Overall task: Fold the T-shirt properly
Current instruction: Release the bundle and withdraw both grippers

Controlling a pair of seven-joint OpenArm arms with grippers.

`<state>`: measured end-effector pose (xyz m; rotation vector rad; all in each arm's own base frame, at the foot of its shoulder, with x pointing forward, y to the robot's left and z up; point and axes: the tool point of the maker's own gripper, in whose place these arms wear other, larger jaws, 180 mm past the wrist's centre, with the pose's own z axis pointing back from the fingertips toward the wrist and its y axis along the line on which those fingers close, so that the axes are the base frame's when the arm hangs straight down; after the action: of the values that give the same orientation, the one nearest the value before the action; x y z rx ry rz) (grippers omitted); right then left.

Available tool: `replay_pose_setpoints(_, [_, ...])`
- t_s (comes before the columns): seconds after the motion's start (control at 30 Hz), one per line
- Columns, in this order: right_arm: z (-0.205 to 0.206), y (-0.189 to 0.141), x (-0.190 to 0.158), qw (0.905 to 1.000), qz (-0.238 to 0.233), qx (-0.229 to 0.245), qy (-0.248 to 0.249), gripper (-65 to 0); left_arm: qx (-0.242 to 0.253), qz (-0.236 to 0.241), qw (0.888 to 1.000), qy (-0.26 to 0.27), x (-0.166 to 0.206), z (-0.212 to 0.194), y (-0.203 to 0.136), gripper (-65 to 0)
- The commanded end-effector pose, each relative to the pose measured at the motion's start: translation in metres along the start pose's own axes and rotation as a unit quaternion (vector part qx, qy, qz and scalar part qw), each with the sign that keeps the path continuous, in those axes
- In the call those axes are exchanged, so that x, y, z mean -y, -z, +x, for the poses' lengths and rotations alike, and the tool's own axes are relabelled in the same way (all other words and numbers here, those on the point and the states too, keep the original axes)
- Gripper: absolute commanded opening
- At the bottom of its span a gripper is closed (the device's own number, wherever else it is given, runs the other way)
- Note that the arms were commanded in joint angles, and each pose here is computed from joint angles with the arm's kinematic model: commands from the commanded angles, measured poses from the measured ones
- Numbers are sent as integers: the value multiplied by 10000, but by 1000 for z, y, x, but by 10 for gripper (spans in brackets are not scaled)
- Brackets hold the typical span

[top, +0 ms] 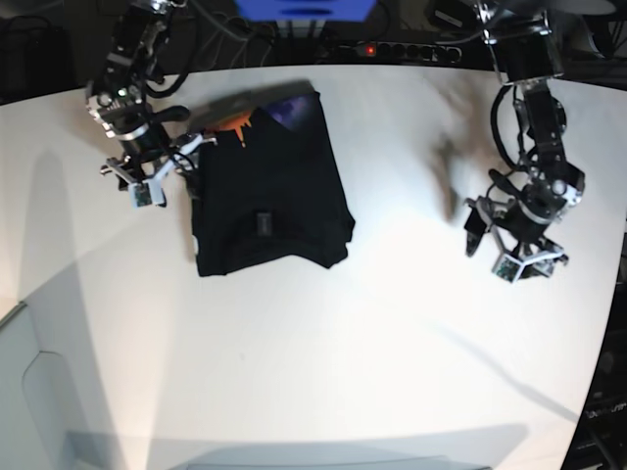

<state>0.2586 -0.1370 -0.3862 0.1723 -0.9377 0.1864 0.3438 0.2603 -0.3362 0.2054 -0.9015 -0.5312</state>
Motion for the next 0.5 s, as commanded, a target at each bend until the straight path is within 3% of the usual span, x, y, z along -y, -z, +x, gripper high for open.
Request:
replay_pose_setpoints(0.0, [13, 5, -3, 9997, 110, 239, 3, -275, 310, 223, 9993, 46, -16, 18, -9, -164])
replay_pose_setpoints(0.23, [21, 21, -1, 9993, 173, 305, 101, -275, 334, 308, 9988, 181, -14, 16, -25, -164])
replay_pose_setpoints(0.47, [85, -28, 10, 9913, -281, 1106, -658, -271, 268, 278, 9991, 190, -10, 10, -27, -164])
